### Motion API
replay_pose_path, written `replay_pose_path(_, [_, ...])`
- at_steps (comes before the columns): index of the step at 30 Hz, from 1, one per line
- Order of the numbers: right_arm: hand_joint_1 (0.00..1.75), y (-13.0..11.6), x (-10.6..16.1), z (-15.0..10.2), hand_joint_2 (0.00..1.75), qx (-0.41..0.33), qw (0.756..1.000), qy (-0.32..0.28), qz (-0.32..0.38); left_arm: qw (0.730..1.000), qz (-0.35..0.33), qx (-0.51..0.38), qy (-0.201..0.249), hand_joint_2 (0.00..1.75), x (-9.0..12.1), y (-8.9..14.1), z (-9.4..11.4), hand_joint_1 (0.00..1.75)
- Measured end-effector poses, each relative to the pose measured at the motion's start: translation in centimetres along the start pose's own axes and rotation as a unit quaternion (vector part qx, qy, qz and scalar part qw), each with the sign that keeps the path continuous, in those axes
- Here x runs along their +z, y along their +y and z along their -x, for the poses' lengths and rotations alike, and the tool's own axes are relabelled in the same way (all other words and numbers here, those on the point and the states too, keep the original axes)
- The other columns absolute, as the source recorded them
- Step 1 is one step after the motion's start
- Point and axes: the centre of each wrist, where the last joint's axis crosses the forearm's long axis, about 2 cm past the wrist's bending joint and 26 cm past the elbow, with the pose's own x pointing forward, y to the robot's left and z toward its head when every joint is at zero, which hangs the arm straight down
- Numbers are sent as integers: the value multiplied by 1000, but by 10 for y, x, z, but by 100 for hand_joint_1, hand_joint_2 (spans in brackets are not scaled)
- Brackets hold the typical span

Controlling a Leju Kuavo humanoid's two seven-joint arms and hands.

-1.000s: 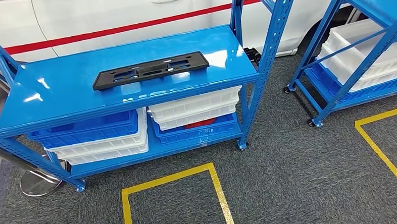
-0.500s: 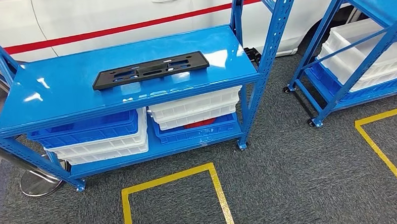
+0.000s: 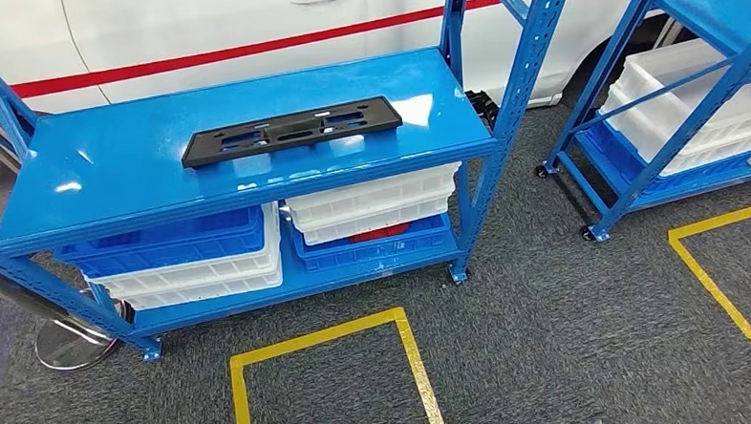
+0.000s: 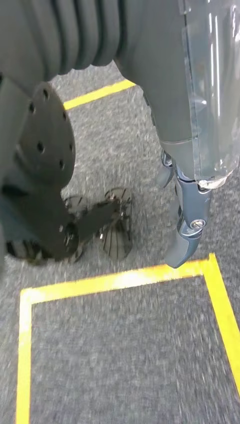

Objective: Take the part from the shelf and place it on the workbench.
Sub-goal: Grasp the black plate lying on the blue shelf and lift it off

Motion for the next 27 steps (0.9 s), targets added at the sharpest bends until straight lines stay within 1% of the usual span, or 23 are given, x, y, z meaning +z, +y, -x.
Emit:
replay_pose_path(3, [0, -2, -7, -15, 0, -14, 999, -42, 0, 1000, 2, 4, -3, 0, -1, -2, -1, 0])
replay_pose_path(7, [0, -1, -7, -16, 0, -15, 999, -46, -1, 1000, 2, 4, -3, 0, -1, -2, -1, 0])
replay_pose_path(9, [0, -2, -10, -23, 0, -17, 998, -65, -2, 1000, 3, 5, -3, 0, -1, -3, -1, 0])
replay_pose_path(10, [0, -2, -12, -31, 0, -19, 996, -84, -3, 1000, 4, 7, -2, 0, 0, -4, 0, 0])
replay_pose_path(11, [0, -3, -18, -48, 0, -17, 992, -128, -4, 1000, 6, 8, -2, 0, 0, -5, 0, 0])
replay_pose_path(12, [0, -3, -22, -70, 0, -12, 984, -180, -5, 1000, 9, 10, -1, 0, 0, -7, 0, 0])
replay_pose_path(14, [0, -3, -25, -114, 0, 6, 959, -282, -7, 1000, 15, 12, 0, 0, -1, -11, -1, 0])
replay_pose_path(15, [0, -2, -25, -126, 0, 16, 951, -309, -9, 1000, 17, 11, 0, 0, -1, -11, -1, 0])
replay_pose_path(22, [0, 17, -13, -182, 0, 81, 897, -433, -36, 1000, 23, 12, 11, 0, 0, -14, 2, 0])
replay_pose_path(27, [0, 40, 4, -220, 0, 127, 844, -517, -63, 1000, 25, 15, 11, 0, -1, -15, 0, 0])
